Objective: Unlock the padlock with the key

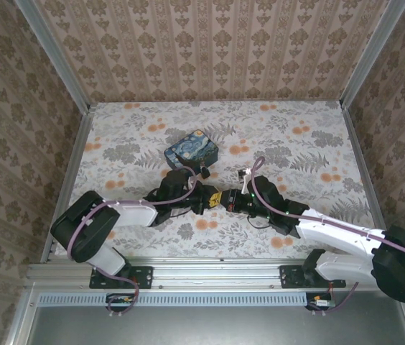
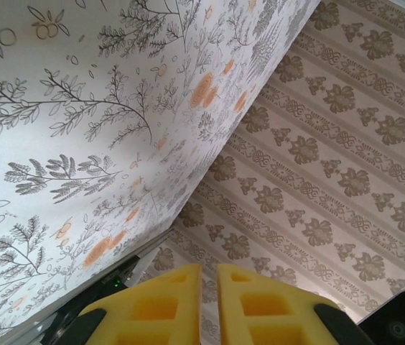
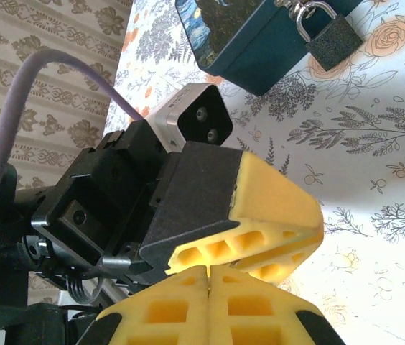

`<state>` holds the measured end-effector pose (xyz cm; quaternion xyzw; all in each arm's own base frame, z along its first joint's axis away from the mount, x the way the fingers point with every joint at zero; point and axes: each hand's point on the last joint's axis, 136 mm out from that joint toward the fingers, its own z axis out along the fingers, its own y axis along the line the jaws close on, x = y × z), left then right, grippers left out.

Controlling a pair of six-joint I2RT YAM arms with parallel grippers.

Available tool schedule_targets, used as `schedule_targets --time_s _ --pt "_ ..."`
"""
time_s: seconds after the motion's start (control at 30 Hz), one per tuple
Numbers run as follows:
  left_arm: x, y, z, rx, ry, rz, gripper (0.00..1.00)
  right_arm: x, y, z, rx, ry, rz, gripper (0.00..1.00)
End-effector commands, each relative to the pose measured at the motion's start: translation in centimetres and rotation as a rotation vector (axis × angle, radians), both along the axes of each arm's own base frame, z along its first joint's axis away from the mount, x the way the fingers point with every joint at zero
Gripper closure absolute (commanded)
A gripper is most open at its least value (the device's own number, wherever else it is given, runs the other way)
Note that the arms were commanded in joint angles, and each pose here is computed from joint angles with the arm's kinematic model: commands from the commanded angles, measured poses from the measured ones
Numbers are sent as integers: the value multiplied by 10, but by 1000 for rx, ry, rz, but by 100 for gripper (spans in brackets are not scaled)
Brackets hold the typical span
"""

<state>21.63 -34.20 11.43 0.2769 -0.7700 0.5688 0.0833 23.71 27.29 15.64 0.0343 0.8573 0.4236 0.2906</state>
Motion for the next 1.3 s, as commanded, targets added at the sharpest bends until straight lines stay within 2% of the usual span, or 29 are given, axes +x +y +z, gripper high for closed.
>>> schedule_targets --time_s 0.0,0.1,0.17,0.37,0.57,0.83,1.07,1.2,1.23,1.27 --pt "7 -2 25 -15 -106 -26 91 -8 -15 -22 -76 51 -13 100" --pt "9 2 24 21 -145 -45 96 -8 -21 -25 -80 52 -26 99" --pt "9 2 26 39 -169 -63 100 -8 -22 -23 -78 40 -19 90" --pt "9 1 29 101 -248 -119 100 -10 -10 -10 -39 29 35 64" --pt "11 2 34 122 -277 -128 100 -11 -2 -10 3 51 57 60" --pt "12 1 38 116 -288 -128 100 -9 15 -3 82 49 88 62" --pt "12 2 43 115 -307 -126 100 -8 20 -2 96 48 99 76" --pt "13 5 41 119 -314 -115 100 -9 21 -3 97 52 107 92" --pt "14 5 40 119 -316 -112 97 -9 21 -4 96 53 105 96" --pt "15 6 41 117 -320 -110 87 -10 20 -5 92 53 103 99"
